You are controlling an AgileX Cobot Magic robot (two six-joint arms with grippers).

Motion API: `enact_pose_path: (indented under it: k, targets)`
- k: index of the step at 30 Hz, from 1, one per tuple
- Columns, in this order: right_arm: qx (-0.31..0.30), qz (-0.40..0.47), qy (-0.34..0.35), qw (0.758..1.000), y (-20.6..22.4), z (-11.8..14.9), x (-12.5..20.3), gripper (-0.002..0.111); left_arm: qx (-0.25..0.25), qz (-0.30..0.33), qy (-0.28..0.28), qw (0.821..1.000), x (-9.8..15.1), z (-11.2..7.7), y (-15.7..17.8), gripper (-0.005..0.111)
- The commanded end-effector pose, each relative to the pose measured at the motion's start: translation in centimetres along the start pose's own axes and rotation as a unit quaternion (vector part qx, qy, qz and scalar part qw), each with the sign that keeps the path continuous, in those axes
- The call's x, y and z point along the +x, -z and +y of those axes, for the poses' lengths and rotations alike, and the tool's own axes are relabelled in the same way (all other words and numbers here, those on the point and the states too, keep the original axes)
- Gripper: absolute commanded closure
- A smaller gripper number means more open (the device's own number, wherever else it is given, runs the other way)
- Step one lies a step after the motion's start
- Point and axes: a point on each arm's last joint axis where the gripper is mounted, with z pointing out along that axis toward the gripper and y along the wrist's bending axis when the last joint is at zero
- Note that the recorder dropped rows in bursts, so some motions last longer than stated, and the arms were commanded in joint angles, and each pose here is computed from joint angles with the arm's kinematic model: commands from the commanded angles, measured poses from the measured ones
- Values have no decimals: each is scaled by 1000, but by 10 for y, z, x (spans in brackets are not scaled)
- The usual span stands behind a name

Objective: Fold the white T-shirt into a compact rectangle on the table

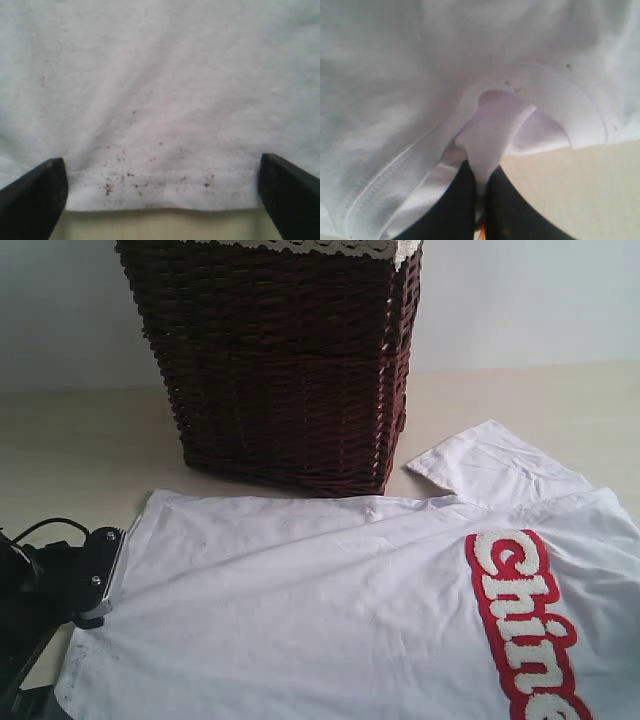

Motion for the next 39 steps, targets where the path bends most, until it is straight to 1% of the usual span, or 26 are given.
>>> enact_pose_path:
  k: [1, 6, 12, 17, 33, 39]
  targets:
    - [-2, 1, 13, 1000, 2, 2, 0, 108, 38, 18, 6, 999, 7, -7, -10, 7]
    - [0, -3, 8, 1000, 2, 2, -1, 108, 39, 17, 7, 999, 7, -7, -10, 7]
    - [0, -3, -12, 1000, 2, 2, -1, 108, 45, 8, 22, 999, 5, -9, -10, 7]
    - [0, -3, -21, 1000, 2, 2, -1, 108, 46, -21, 62, 997, -1, -8, -10, 7]
    - [-2, -2, -20, 1000, 2, 2, -1, 108, 49, -20, 58, 997, -1, -9, -10, 7]
    - [-2, -2, -20, 1000, 2, 2, -1, 108, 48, -20, 75, 996, -1, -9, -10, 7]
